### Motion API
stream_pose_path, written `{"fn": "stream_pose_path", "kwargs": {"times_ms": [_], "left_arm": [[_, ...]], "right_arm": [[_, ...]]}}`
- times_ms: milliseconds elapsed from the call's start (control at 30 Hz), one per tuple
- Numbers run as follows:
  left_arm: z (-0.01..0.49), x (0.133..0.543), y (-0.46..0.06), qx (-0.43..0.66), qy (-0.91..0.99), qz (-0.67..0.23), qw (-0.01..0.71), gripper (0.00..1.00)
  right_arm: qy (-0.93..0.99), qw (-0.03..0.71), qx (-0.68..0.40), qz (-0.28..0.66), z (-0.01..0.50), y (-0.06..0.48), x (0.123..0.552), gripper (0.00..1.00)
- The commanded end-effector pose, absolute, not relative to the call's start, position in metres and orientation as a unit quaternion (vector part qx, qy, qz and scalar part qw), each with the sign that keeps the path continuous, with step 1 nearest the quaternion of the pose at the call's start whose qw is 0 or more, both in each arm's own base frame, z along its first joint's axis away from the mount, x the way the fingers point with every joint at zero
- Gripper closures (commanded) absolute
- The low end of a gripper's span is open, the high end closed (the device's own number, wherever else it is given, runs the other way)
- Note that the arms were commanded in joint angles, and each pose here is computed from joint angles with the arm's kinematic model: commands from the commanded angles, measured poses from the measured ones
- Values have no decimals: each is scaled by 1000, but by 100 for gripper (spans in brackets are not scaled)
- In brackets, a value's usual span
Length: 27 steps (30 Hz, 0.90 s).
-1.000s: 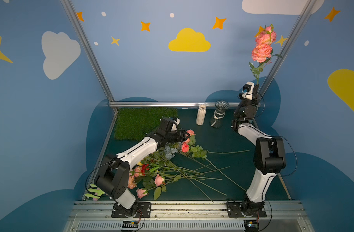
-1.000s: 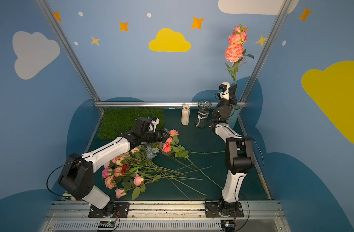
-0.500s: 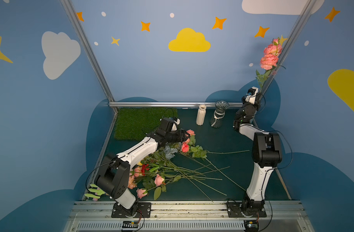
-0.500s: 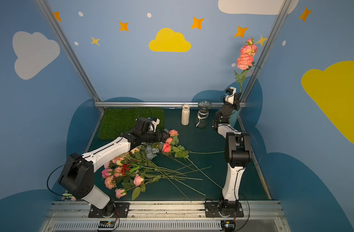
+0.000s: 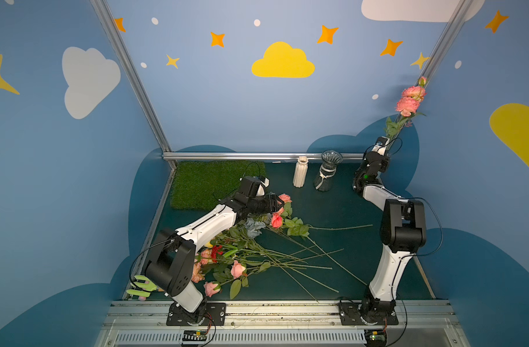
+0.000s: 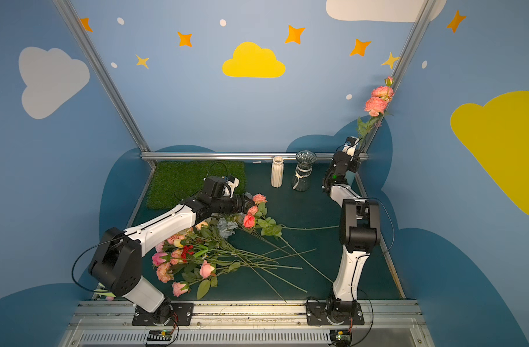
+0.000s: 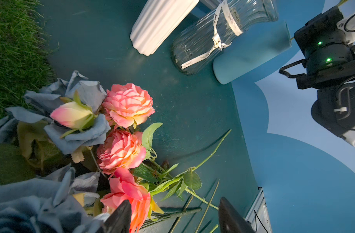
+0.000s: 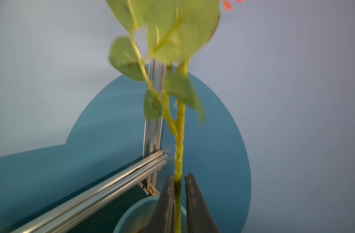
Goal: Place the pink flowers into the vase
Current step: Place the flower in the vase.
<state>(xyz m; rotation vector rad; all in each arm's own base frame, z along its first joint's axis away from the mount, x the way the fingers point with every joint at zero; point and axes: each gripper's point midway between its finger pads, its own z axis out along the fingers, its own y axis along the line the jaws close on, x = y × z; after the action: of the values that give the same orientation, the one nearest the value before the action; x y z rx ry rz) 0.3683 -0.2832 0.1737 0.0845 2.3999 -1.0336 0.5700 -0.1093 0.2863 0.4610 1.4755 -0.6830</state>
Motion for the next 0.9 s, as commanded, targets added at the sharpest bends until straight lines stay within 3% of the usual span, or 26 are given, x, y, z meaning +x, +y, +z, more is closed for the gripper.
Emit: {"fn": "stream_pose_path", "kwargs": {"times_ms": [0, 267, 567, 633, 700, 867], "left_arm": [[185, 370, -282, 33, 880, -387, 274, 31], [194, 368, -277, 32, 878, -382, 286, 30], [210, 366, -272, 19, 873, -383, 302, 29], [214, 365, -269, 13, 871, -383, 307, 29], [220, 362, -267, 10, 869, -381, 316, 29], [237, 357, -258, 1, 863, -371, 344, 24]], "right_arm": [[652, 670, 225, -277, 312, -110, 560, 73], [664, 664, 213, -269, 322, -92, 546, 55], [676, 671, 171, -252, 344, -38, 535, 47], [685, 670, 155, -242, 349, -22, 532, 38], [690, 673, 132, -234, 354, -7, 528, 16], [709, 675, 95, -182, 367, 25, 511, 11]]}}
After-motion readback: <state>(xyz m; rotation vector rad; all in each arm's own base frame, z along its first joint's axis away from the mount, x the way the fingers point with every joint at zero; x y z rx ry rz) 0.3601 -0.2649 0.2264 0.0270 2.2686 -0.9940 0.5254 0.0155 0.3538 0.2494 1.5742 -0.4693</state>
